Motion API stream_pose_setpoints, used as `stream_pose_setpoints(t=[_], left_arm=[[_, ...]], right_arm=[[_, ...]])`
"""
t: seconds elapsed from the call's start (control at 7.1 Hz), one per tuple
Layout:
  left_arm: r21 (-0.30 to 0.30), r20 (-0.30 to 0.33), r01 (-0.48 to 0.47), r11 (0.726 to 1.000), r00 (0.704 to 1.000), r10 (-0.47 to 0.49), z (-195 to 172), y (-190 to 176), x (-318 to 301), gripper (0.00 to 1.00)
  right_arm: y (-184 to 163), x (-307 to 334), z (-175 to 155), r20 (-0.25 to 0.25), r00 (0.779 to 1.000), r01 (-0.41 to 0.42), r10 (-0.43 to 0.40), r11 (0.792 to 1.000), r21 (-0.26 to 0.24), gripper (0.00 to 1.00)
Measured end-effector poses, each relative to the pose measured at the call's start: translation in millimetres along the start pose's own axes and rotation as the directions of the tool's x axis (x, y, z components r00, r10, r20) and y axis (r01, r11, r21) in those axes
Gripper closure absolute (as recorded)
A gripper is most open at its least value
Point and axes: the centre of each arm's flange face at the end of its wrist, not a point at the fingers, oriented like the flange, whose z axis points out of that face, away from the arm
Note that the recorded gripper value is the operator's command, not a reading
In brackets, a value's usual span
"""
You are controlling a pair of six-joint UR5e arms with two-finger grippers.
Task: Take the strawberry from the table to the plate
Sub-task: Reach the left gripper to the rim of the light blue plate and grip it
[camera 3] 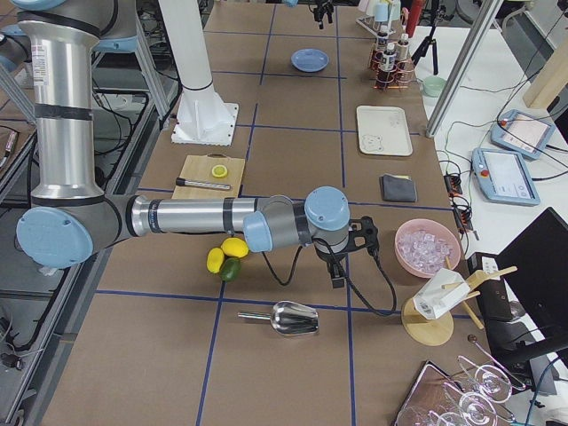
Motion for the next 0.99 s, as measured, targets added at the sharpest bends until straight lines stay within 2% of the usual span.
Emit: stream_pose_setpoints(t=[0.14,0.42,0.7,0.99], left_arm=[[0.008,0.019,0.079,0.997,0.997,-0.079,20,13,11,0.43],[0.009,0.003,0.214,0.977,0.977,-0.214,46,38,19,0.43],[0.003,-0.016,0.249,0.968,0.968,-0.249,58,66,12,0.43],[-0.013,-0.027,0.258,0.966,0.966,-0.258,66,75,16,0.43]], right_arm=[[0,1,1,0.0,1.0,-0.001,0.001,1.0,-0.001,0.0],[1,1,1,0.0,1.0,-0.004,0.004,1.0,-0.003,0.0],[3,3,2,0.0,1.0,-0.006,0.006,1.0,-0.005,0.0],[4,3,2,0.0,1.0,-0.007,0.007,1.0,-0.006,0.0]])
